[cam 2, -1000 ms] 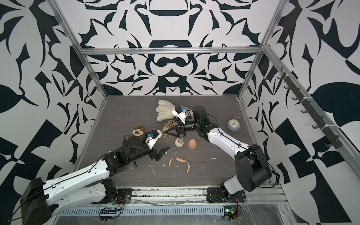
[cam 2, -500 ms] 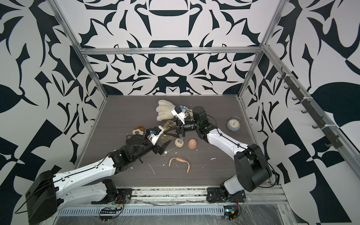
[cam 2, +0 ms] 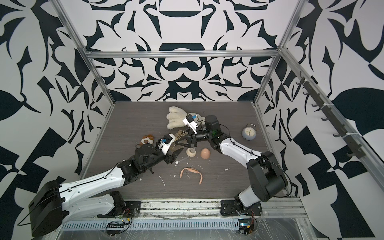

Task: Assemble the baby bottles
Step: Pick up the baby bottle from the center of the board.

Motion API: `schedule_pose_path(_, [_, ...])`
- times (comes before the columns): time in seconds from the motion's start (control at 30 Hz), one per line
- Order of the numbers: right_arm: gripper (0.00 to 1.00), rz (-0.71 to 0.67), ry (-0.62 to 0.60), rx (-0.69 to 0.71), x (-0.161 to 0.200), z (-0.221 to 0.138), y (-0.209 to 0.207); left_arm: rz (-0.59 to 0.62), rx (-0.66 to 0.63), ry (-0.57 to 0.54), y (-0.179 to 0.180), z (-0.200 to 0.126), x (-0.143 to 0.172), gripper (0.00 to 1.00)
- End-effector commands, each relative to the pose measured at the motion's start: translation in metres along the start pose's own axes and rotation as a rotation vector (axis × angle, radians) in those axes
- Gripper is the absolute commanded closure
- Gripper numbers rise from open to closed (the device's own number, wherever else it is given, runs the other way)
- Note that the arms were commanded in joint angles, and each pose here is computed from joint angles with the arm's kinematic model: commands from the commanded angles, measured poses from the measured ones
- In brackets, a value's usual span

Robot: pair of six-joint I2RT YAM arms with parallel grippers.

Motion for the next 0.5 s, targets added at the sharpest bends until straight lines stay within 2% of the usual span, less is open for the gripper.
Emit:
schedule_pose_path(0.0, [0.83,-0.063,-0.039,-0.035,-0.014,0.000,0.010,0.007,-0.014,-0.020,0.002,-0.001,-0.003,0.39])
schedule_pose_path(0.07, [0.81,-0.057,-0.044,-0.044,-0.013,0.000,0.010,0.017,-0.019,-0.005,0.002,0.000,-0.001,0.52])
schedule_pose_path(0.1, [0.75,-0.053,-0.044,-0.043,-0.013,0.000,0.011,0.021,-0.023,0.003,0.003,0.001,-0.001,0.58])
schedule_pose_path(0.13, [0.56,-0.046,-0.046,-0.027,-0.013,-0.001,0.011,0.025,-0.028,0.010,0.003,0.001,0.001,0.60])
schedule_pose_path(0.23, [0.09,-0.040,-0.052,0.053,-0.010,-0.008,0.017,0.030,-0.026,0.015,0.006,0.001,0.003,0.71])
schedule_pose_path(0.27, [0.02,-0.041,-0.048,0.090,-0.008,-0.011,0.019,0.028,-0.016,0.019,0.006,0.000,0.004,0.74])
schedule_pose_path(0.33, [0.01,-0.033,-0.032,0.192,-0.004,-0.020,0.022,0.027,0.011,0.025,0.007,-0.004,0.005,0.83])
schedule_pose_path(0.47, [0.01,-0.037,-0.034,0.322,-0.002,-0.038,0.036,0.012,0.015,0.042,0.015,-0.014,0.013,0.86])
Point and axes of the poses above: each gripper's point midway between its finger pads, its own z axis out along the fingers, its own y axis along the line the jaws close on, x = y × z, the point moved 6 cm from there along -z, back along the fingers, and after that the axes turned 6 degrees about -z, right-handed, at the moved point
